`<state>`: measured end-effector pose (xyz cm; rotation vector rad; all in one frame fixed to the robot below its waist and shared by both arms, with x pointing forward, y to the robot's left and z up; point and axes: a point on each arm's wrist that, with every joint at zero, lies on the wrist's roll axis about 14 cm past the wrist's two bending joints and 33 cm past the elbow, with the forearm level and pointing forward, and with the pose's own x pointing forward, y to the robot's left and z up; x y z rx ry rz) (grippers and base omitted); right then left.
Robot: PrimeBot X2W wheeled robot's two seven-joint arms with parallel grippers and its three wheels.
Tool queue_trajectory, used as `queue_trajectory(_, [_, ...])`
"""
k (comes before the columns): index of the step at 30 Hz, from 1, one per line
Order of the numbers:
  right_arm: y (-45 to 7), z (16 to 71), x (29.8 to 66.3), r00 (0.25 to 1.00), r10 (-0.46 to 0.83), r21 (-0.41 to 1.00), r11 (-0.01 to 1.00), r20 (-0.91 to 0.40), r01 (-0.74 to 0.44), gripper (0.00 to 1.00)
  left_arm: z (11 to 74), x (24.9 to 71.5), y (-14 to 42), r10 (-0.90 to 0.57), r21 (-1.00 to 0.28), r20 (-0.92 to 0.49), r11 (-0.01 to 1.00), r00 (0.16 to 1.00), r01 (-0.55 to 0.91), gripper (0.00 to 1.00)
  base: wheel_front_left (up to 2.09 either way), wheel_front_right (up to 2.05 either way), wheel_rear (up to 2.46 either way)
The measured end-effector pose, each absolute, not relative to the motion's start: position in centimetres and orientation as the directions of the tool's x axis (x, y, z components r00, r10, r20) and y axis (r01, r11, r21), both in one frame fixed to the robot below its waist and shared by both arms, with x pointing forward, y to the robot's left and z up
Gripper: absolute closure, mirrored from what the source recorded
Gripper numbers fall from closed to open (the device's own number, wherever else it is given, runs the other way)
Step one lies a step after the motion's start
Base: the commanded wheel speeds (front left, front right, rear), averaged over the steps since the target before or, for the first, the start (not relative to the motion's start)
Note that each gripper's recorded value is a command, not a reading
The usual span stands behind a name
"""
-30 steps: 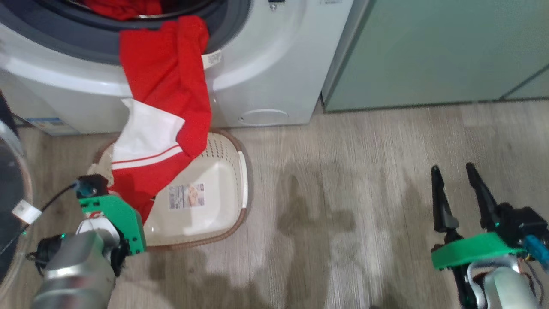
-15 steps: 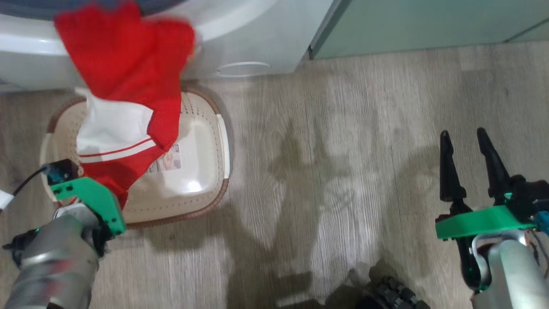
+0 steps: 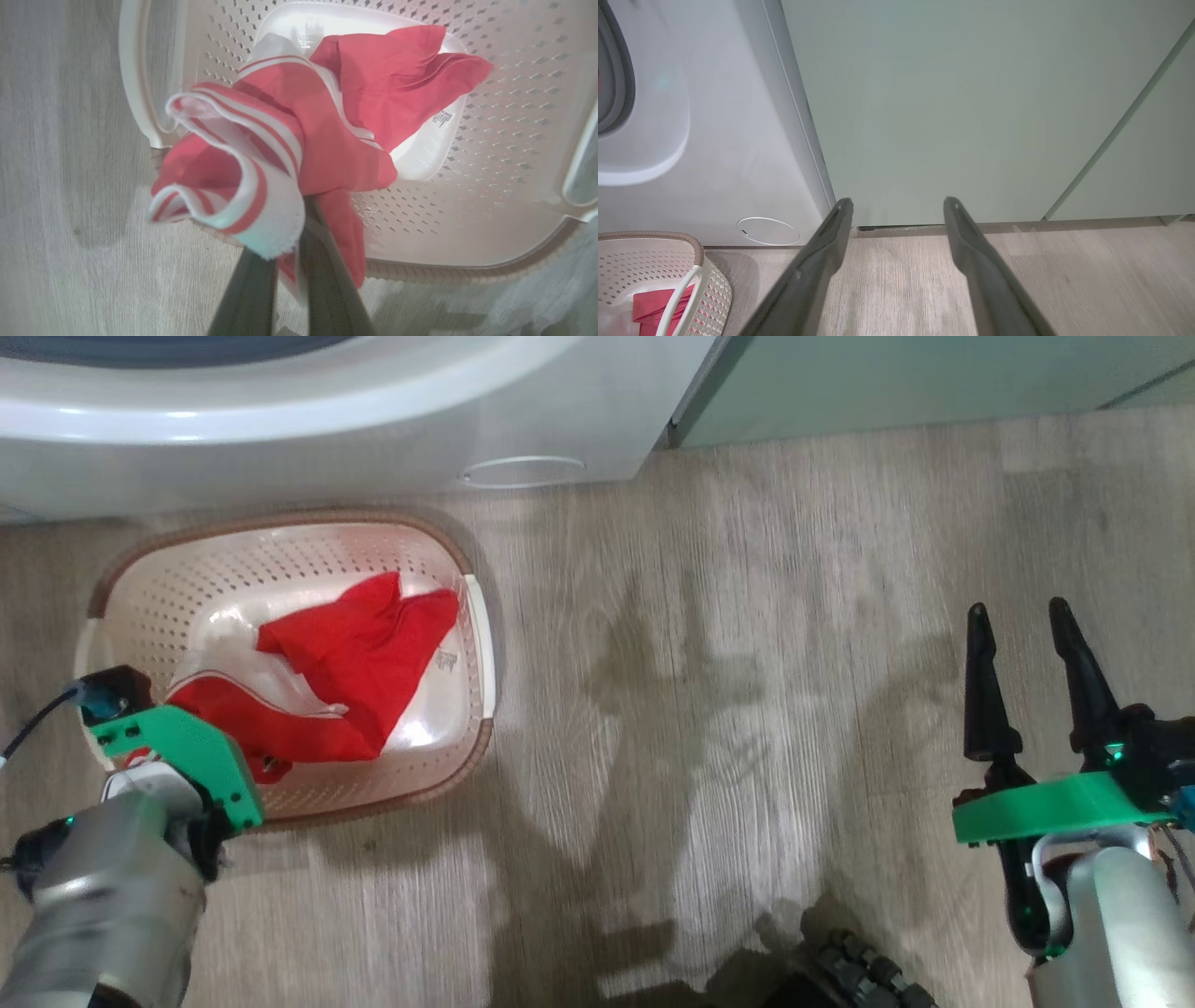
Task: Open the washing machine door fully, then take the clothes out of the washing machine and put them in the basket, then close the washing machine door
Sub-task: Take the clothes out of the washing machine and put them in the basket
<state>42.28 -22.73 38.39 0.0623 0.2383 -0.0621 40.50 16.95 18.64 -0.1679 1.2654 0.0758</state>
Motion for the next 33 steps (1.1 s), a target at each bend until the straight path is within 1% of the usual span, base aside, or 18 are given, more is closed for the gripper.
queue_trajectory(1, [-22.7, 38.7, 42.3, 0.971, -0.053, 0.055, 0.996, -0.231, 0.068, 0.0, 19.0, 40.6, 16.9, -0.044, -0.093, -0.95, 0.985, 0.309, -0.145, 0.85, 0.0, 0.0, 0.0])
queue_trajectory(2, [-22.6, 38.9, 42.2, 0.973, -0.052, 0.057, 0.996, -0.226, 0.067, 0.0, 19.3, 40.7, 16.8, -0.046, -0.097, -0.945, 0.985, 0.322, -0.143, 0.58, 0.0, 0.0, 0.0])
queue_trajectory(3, [-22.5, 39.2, 42.2, 0.974, -0.05, 0.061, 0.996, -0.22, 0.065, 0.0, 19.7, 40.9, 16.8, -0.047, -0.1, -0.939, 0.985, 0.341, -0.139, 0.18, 0.0, 0.0, 0.0])
queue_trajectory(4, [-22.4, 39.5, 42.1, 0.976, -0.047, 0.064, 0.996, -0.213, 0.062, 0.0, 20.1, 40.9, 16.6, -0.054, -0.107, -0.933, 0.986, 0.357, -0.131, 0.0, 0.0, 0.0, 0.0])
queue_trajectory(8, [-22.2, 40.7, 41.2, 0.981, -0.044, 0.076, 0.995, -0.191, 0.059, 0.0, 22.0, 40.9, 16.2, -0.076, -0.134, -0.897, 0.985, 0.435, -0.105, 0.0, 0.0, 0.0, 0.0])
queue_trajectory(11, [-22.0, 41.6, 40.2, 0.984, -0.043, 0.089, 0.994, -0.175, 0.06, 0.0, 23.7, 40.9, 16.1, -0.09, -0.156, -0.853, 0.984, 0.514, -0.086, 0.0, 0.0, 0.0, 0.0])
queue_trajectory(18, [-21.2, 44.3, 38.7, 0.994, -0.027, 0.121, 0.992, -0.108, 0.04, 0.0, 29.3, 42.9, 15.2, -0.139, -0.204, -0.677, 0.979, 0.723, -0.003, 0.0, 0.0, 0.0, 0.0])
queue_trajectory(19, [-21.1, 44.6, 38.4, 0.995, -0.024, 0.124, 0.992, -0.101, 0.036, 0.0, 30.0, 43.0, 15.2, -0.14, -0.205, -0.658, 0.979, 0.74, 0.003, 0.0, 0.0, 0.0, 0.0])
queue_trajectory(20, [-21.1, 44.6, 38.4, 0.995, -0.024, 0.124, 0.992, -0.101, 0.036, 0.0, 30.0, 43.0, 15.2, -0.14, -0.205, -0.658, 0.979, 0.74, 0.003, 0.0, 0.0, 0.0, 0.0])
queue_trajectory(26, [-20.7, 46.2, 36.5, 0.998, -0.019, 0.143, 0.989, -0.059, 0.027, 0.0, 34.2, 42.9, 15.4, -0.159, -0.226, -0.536, 0.973, 0.829, 0.04, 0.0, 0.0, 0.0, 0.0])
queue_trajectory(27, [-20.7, 46.4, 36.2, 0.999, -0.019, 0.144, 0.989, -0.051, 0.027, 0.0, 35.2, 43.2, 15.3, -0.167, -0.23, -0.503, 0.972, 0.848, 0.055, 0.0, 0.0, 0.0, 0.0])
queue_trajectory(28, [-20.7, 46.9, 35.7, 0.999, -0.022, 0.146, 0.989, -0.036, 0.028, 0.0, 37.7, 44.1, 15.3, -0.182, -0.237, -0.422, 0.968, 0.888, 0.085, 0.0, 0.0, 0.0, 0.0])
queue_trajectory(29, [-20.8, 47.2, 35.5, 0.999, -0.023, 0.147, 0.989, -0.029, 0.027, 0.0, 39.1, 44.4, 15.3, -0.184, -0.241, -0.378, 0.966, 0.907, 0.096, 0.0, 0.0, 0.0, 0.0])
queue_trajectory(33, [-20.6, 48.3, 35.0, 1.0, -0.019, 0.15, 0.989, 0.01, 0.018, 0.0, 43.1, 44.4, 16.1, -0.175, -0.246, -0.24, 0.963, 0.955, 0.115, 0.0, 0.0, 0.0, 0.0])
